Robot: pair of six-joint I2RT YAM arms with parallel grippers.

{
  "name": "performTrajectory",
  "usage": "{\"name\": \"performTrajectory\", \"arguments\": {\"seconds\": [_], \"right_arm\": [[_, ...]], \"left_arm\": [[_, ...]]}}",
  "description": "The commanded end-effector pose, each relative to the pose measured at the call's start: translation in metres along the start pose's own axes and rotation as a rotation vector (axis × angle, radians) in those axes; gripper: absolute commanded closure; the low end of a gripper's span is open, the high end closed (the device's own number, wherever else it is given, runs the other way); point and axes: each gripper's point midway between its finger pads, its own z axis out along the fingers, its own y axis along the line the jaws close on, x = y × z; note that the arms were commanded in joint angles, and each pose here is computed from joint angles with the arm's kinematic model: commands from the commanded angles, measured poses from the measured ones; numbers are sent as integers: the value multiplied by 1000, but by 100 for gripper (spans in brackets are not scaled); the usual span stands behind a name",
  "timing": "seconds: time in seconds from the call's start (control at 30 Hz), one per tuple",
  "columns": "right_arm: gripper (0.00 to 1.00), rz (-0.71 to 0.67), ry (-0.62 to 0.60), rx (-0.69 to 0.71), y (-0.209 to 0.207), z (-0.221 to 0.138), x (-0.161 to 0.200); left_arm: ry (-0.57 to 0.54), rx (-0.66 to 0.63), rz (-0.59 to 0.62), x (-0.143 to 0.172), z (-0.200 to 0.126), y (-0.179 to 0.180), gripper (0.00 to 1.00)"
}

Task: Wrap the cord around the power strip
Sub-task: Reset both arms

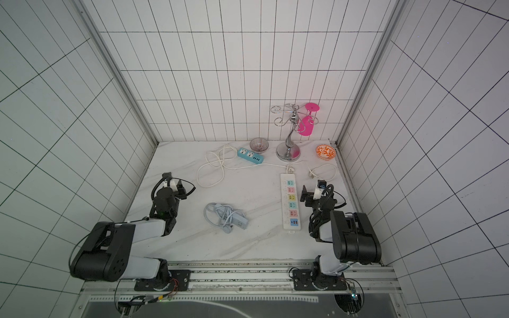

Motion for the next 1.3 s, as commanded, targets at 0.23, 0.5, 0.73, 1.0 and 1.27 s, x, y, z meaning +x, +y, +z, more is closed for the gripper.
{"name": "performTrajectory", "arguments": {"seconds": [0.23,0.5,0.73,1.0,1.27], "right_arm": [[1,-3,-73,4,1,12,-27],[1,-3,-72,5,1,12,-27],[1,-7,-69,-1,2,13,-27],[1,-8,-67,1,2,13,-26],[1,-8,-66,2,2,13,-26]], "left_arm": [[-190,-23,-85,-14,-9,11,56],[-61,-113,-14,-8,16,1,3],[-66,-113,-12,-8,15,1,2],[-67,-114,-12,-9,15,1,3],[-67,-113,-12,-8,15,1,2]]}}
